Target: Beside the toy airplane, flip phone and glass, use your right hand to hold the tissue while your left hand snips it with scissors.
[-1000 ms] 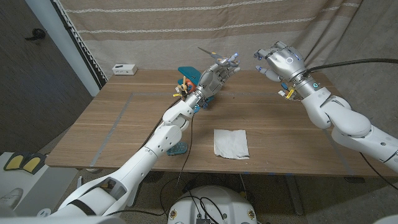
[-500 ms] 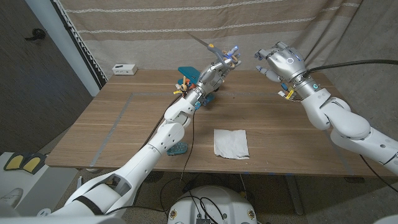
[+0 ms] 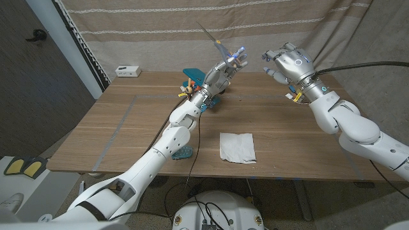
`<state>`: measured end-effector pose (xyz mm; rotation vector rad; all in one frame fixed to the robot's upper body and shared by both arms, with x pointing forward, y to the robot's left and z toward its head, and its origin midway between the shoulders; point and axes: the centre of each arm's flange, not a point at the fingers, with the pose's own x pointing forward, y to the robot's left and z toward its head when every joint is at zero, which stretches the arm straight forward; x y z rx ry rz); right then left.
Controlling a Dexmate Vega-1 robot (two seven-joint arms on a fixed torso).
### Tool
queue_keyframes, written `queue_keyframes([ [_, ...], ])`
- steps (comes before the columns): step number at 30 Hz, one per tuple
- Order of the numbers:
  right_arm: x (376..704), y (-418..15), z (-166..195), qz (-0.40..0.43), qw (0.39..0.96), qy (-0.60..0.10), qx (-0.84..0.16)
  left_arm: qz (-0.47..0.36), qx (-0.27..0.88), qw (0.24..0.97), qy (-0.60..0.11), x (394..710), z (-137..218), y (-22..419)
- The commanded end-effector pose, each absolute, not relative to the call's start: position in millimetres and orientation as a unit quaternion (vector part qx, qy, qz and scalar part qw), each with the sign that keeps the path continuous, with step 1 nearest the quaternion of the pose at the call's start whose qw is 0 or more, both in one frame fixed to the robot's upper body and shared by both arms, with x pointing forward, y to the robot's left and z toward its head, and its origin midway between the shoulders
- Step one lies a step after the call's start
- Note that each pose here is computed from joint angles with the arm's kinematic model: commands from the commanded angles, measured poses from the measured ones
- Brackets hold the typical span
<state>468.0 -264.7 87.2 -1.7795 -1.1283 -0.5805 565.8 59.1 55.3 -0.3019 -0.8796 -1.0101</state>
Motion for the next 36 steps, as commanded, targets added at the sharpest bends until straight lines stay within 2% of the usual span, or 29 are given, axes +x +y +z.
queue_keyframes([
  [1, 466, -262, 88, -0.232, 0.458, -0.461, -0.724, -0.438, -0.167, 0.782, -0.41, 562, 53, 60],
  [13, 462, -261, 87, -0.234, 0.457, -0.462, -0.723, -0.415, -0.19, 0.792, -0.406, 558, 51, 58],
  [36, 460, -257, 87, -0.232, 0.455, -0.466, -0.722, -0.433, -0.218, 0.785, -0.386, 556, 43, 56],
])
